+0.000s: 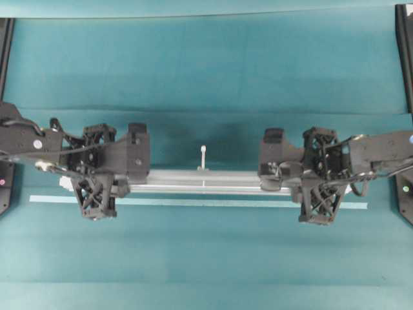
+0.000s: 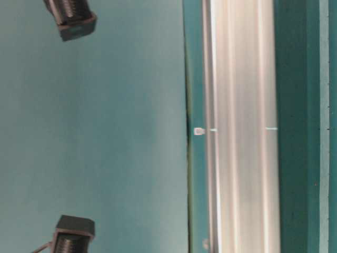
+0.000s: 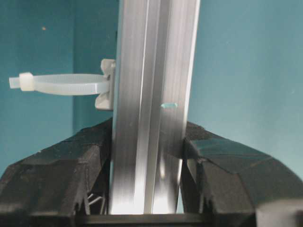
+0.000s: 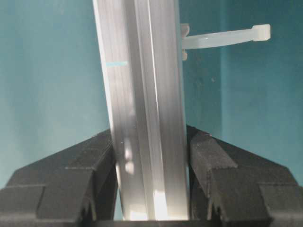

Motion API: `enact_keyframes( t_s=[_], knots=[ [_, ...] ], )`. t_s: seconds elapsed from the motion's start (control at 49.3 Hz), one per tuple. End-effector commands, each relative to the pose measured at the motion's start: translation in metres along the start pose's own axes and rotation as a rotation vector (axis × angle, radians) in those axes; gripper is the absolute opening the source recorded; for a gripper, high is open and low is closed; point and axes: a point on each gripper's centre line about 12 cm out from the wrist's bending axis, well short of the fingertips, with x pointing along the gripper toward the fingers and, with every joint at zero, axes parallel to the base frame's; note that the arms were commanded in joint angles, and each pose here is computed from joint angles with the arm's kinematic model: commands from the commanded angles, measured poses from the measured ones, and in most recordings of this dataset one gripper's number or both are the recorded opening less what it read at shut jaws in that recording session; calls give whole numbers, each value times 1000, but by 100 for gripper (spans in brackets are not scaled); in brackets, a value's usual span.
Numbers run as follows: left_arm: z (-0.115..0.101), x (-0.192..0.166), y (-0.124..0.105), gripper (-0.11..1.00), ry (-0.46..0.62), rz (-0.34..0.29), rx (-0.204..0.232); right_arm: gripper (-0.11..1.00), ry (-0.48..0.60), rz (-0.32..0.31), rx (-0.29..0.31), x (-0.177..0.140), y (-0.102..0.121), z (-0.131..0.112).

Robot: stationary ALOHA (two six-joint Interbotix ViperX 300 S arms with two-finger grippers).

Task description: Lift the large metal rail with both hands.

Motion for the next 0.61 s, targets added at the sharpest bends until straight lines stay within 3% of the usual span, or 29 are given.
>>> enact_keyframes(
  t_s=[0.0, 0.588],
  knots=[
    [2, 0, -2, 36, -7, -5, -1, 39, 2, 6, 7, 4, 3, -1],
    [-3, 19, -9, 36, 22, -11, 19, 39, -4, 25, 17, 24, 7, -7]
  ],
)
